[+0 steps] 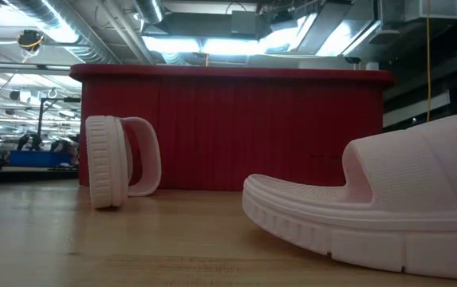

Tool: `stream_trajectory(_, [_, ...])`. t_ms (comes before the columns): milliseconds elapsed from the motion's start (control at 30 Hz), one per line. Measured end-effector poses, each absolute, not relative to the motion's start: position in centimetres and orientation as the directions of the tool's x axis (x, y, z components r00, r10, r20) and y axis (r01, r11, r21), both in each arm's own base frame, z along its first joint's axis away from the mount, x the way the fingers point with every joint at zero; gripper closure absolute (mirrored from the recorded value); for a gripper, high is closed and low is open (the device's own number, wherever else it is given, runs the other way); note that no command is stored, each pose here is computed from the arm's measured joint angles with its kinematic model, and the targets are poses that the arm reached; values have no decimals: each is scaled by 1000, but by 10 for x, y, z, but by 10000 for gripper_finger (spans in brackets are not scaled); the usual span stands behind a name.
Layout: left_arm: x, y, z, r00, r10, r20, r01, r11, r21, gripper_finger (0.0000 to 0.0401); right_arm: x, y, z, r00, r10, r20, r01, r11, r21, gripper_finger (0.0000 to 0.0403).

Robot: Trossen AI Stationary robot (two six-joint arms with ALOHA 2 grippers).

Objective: Pick and place slides into bin
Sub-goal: Put the right black slide into the red bin

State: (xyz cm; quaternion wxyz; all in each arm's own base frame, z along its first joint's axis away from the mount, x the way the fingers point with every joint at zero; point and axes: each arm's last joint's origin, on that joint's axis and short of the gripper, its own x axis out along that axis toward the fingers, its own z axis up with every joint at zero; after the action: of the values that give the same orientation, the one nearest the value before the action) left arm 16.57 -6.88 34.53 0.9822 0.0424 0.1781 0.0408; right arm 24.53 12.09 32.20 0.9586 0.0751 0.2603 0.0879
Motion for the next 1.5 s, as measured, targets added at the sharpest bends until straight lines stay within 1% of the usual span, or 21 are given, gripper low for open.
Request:
stream_trajectory(400, [166,-69,346,936,96,-339,-67,993,96,398,250,108,319,844,158,-512,-79,982,172,389])
stream_trajectory(567, [166,-69,346,936,102,-338,-53,987,153,399,249,108,321,838,155,-522,-130,988,85,389])
stream_trajectory(700, [166,-67,346,933,153,-327,-100,980,172,396,250,99,333,838,120,-532,-135,991,12,389])
stream_trajectory(800, [166,-66,347,929,188,-318,-135,974,184,398,250,91,345,832,92,-547,-108,994,2,389])
stream_trajectory(933, [167,-65,351,930,252,-269,-212,963,168,399,243,83,357,784,55,-618,-112,992,-53,389])
stream_trajectory(1000, [168,-65,353,936,251,-248,-218,964,151,398,241,80,362,773,43,-633,-129,988,-90,391])
stream_trajectory(1067, [168,-66,354,942,233,-242,-204,969,139,399,242,77,367,792,6,-610,-104,987,-126,396])
stream_trajectory(1133, [168,-67,355,950,189,-248,-161,979,126,400,244,76,373,825,-60,-562,-25,989,-142,398])
stream_trajectory(1233, [167,-70,355,962,73,-263,-37,990,139,399,251,78,380,847,-136,-513,103,990,-94,396])
stream_trajectory(1300, [165,-70,356,965,34,-262,9,987,161,398,257,84,380,844,-168,-509,154,986,-71,398])
stream_trajectory(1367, [161,-68,357,965,21,-261,23,986,163,399,268,93,379,840,-180,-512,169,983,-68,399])
stream_trajectory(1500, [151,-65,358,958,-35,-286,71,991,117,400,299,115,379,833,-168,-527,148,986,-81,399])
